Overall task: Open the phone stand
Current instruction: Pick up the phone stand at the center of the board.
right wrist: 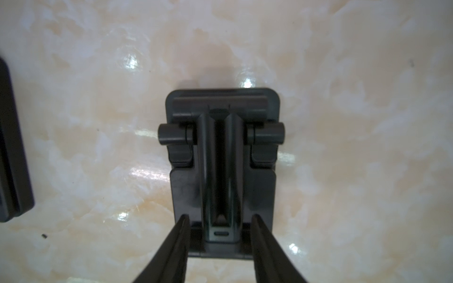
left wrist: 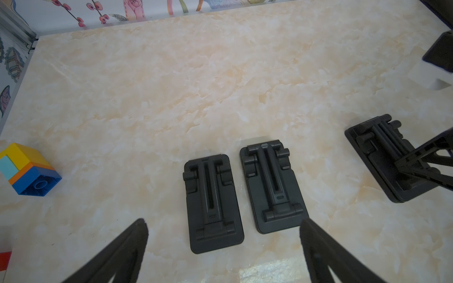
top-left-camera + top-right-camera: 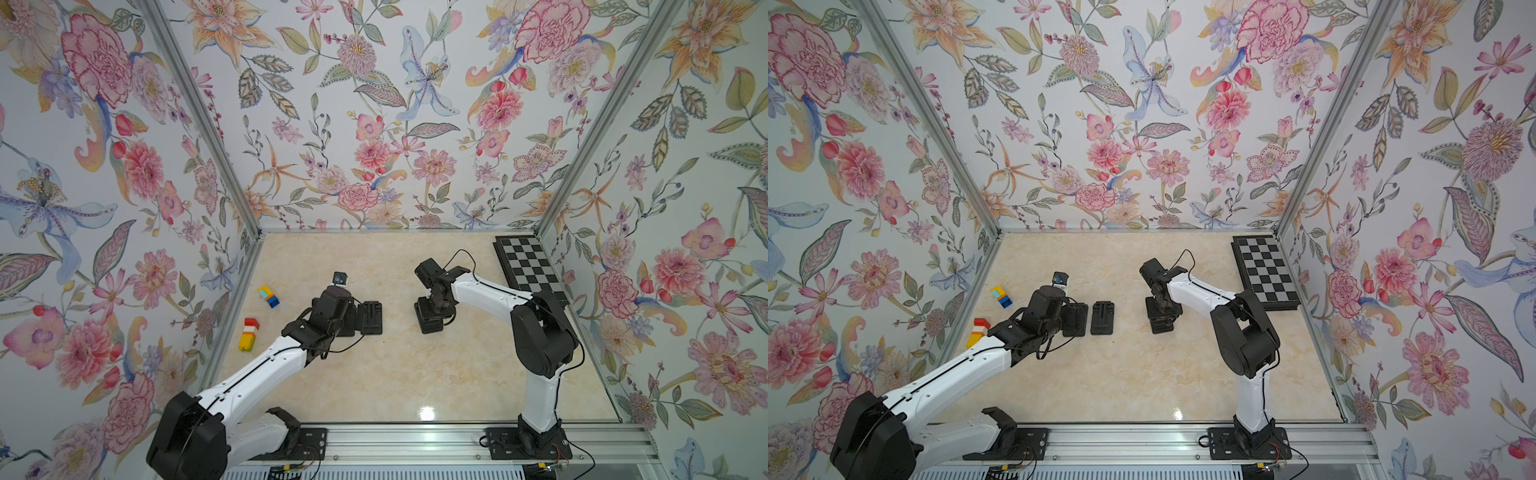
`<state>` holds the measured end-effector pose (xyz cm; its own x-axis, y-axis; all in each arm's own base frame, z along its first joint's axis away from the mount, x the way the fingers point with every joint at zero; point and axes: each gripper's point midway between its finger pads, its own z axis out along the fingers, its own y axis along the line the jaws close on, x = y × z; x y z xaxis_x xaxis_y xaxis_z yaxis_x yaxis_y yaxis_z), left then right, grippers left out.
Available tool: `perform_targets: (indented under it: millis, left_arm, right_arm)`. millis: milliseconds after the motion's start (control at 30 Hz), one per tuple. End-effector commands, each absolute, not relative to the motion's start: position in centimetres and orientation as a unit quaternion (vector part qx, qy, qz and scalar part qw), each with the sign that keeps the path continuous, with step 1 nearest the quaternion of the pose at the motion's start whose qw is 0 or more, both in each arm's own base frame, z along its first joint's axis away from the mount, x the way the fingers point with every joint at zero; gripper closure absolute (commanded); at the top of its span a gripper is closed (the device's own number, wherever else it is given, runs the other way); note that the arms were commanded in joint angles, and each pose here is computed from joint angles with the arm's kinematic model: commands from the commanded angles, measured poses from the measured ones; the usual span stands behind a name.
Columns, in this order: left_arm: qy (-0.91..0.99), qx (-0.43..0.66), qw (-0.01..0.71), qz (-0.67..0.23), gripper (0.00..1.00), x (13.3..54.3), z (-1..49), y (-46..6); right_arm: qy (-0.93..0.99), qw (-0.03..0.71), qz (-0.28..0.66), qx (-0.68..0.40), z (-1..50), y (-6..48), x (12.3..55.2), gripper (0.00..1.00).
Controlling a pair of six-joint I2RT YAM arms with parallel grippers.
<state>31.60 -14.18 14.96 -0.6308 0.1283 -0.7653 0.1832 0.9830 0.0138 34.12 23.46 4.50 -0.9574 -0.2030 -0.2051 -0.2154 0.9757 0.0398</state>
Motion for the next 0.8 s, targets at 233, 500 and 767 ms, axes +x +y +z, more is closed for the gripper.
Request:
perform_targets:
  millis: [233,500,767]
  left_arm:
    - [0.905,0.085,0.416,-0.024,0.01,31.6,14.7,-14.3]
    - [0.906,0.093,0.412,-0.025,0.02,31.6,14.5,-14.5]
    - [0.905,0.097,0.413,-0.035,0.02,32.3,15.2,-15.3]
  right_arm:
    - [0.989,0.084,-0.007,-0.117,3.1,22.9,34.7,0.68]
    - [0.990,0.071,-0.018,-0.119,1.9,22.6,34.2,0.88]
    - [0.987,0.093,-0.003,-0.127,4.1,22.7,35.4,0.96]
